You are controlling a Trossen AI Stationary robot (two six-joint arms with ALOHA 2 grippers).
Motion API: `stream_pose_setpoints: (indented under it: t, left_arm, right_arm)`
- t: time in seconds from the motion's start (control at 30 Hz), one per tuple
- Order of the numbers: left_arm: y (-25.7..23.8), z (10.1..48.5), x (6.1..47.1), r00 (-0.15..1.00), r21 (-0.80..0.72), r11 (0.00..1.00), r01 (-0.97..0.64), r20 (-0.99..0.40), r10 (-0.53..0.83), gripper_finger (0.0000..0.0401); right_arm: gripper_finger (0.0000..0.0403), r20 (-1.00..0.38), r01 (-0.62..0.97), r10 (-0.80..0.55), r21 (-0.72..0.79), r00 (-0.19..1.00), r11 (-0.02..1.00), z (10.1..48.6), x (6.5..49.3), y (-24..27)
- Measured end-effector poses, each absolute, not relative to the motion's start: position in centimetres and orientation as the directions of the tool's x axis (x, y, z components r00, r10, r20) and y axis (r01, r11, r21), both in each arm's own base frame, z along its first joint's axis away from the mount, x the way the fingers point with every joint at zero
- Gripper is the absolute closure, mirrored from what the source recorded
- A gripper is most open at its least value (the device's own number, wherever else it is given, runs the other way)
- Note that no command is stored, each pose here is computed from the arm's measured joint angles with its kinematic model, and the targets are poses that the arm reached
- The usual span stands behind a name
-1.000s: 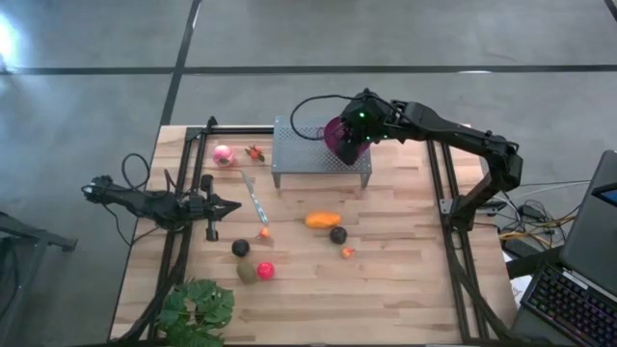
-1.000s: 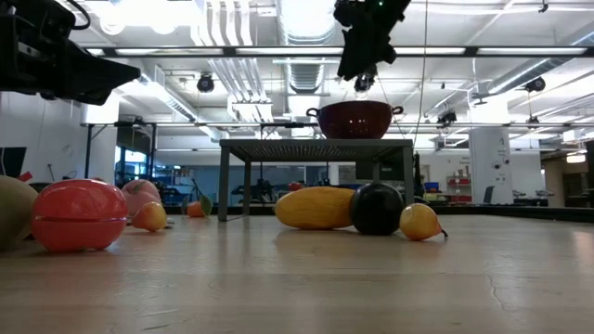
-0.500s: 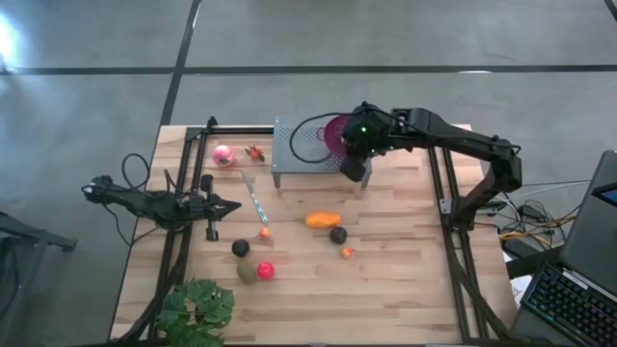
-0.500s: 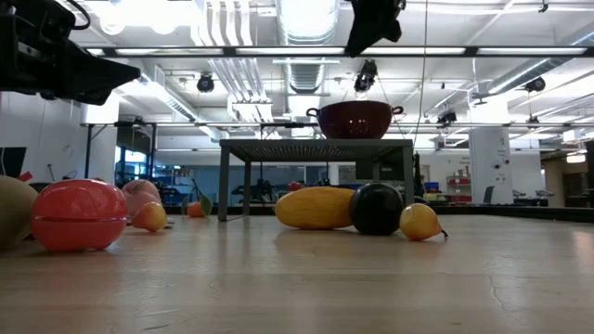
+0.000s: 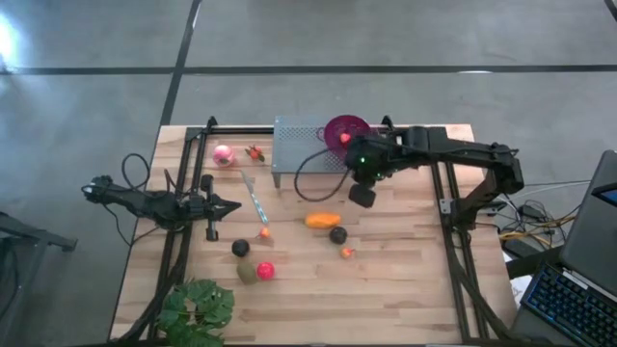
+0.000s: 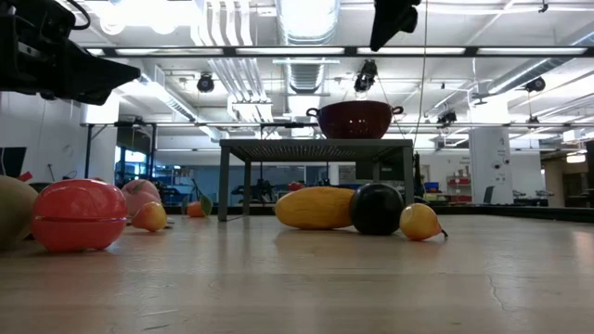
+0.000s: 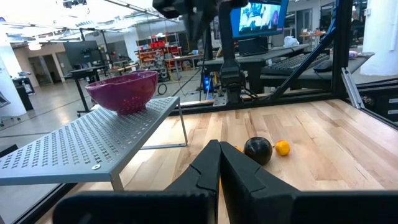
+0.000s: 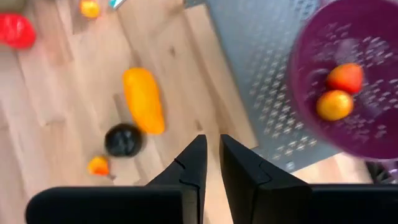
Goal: Pick & Place Fruit
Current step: Put the black plum into the purple bowl on the shelf
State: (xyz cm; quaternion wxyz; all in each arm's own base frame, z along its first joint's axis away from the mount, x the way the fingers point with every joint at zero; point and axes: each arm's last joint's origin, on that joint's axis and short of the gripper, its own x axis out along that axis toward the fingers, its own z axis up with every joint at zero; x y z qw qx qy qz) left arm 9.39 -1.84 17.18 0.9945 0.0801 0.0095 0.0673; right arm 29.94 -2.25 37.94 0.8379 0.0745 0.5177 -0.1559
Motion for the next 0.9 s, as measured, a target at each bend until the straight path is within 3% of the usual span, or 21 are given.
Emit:
stream_pose_setpoints:
  t: [0.47,0.7,0.9]
  left_arm:
    - [-1.8,17.2,9.4,0.991,0.160,0.978,-0.132,-0.008,0.135,0.0389]
    - [-1.8,17.2,9.4,0.991,0.161,0.978,-0.132,-0.009,0.136,0.0389]
    - [-1.8,17.2,9.4,0.991,0.161,0.978,-0.132,-0.008,0.135,0.0389]
  right_arm:
    - [0.0356,-0.896,0.228,-0.167,-0.076,0.411,0.971,36.5,29.2,6.6]
    - [0.0340,-0.921,0.213,-0.148,-0.074,0.360,0.974,33.9,28.0,10.5]
    - [0.0319,-0.912,0.246,-0.227,-0.146,0.341,0.958,31.3,26.6,13.0]
